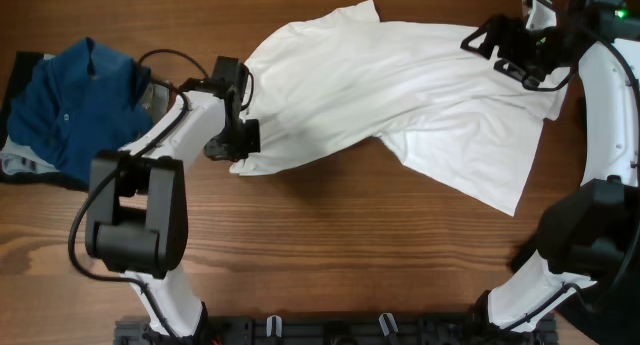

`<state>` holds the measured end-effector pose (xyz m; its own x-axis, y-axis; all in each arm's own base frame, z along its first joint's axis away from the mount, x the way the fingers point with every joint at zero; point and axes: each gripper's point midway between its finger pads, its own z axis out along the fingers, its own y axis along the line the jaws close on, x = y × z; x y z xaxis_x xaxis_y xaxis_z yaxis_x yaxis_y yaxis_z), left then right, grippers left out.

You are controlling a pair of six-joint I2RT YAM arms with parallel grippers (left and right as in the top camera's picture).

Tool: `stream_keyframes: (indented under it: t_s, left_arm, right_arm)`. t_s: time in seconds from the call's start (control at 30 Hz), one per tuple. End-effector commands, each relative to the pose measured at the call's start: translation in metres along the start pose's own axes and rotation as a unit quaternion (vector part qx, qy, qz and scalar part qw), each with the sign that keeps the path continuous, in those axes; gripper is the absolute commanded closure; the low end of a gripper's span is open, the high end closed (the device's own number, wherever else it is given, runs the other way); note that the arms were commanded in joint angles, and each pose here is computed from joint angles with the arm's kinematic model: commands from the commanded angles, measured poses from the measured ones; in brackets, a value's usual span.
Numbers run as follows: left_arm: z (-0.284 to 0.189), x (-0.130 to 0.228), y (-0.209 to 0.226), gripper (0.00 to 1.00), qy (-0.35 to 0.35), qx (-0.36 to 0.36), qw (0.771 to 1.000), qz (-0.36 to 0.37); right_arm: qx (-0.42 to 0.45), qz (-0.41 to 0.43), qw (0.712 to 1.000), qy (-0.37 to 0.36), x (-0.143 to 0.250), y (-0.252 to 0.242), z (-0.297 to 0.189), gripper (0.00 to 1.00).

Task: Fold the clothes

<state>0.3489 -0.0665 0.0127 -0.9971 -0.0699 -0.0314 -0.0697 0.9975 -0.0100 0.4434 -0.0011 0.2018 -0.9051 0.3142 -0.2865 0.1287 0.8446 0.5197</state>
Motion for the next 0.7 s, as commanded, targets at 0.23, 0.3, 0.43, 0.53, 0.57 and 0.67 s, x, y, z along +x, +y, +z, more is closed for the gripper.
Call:
stream_keyframes:
  t_s: [0.23,0.3,0.43,0.53,0.57,0.67]
  left_arm:
    - [-0.118,-0.096,0.014,0.96,-0.269,0.021,0.961,-0.056]
    - [-0.121,-0.117,0.009,0.96,-0.305,0.028,0.951,-0.049]
    - [-0.095,-0.143,0.004,0.66,-0.322,0.032,0.945,-0.049]
    - [-0.072,-0.142,0.004,0.63,-0.301,0.027,0.952,-0.048]
    - [-0.068,-0.138,0.005,0.58,-0.290,0.024,0.955,-0.048]
    - [-0.058,-0.121,0.009,0.54,-0.252,0.014,0.967,-0.046]
  right_arm:
    - [0.031,-0.026,0.999,-0.002,-0.001,-0.008,0.006,0.12]
    - [0.030,-0.025,0.999,-0.005,-0.002,-0.008,0.006,0.12]
    - [0.031,-0.024,0.999,-0.002,-0.001,-0.008,0.006,0.12]
    - [0.031,-0.024,0.999,0.000,0.001,-0.008,0.006,0.11]
    - [0.031,-0.024,0.999,0.002,0.002,-0.009,0.006,0.11]
    - [0.033,-0.020,0.999,0.011,0.007,-0.012,0.010,0.11]
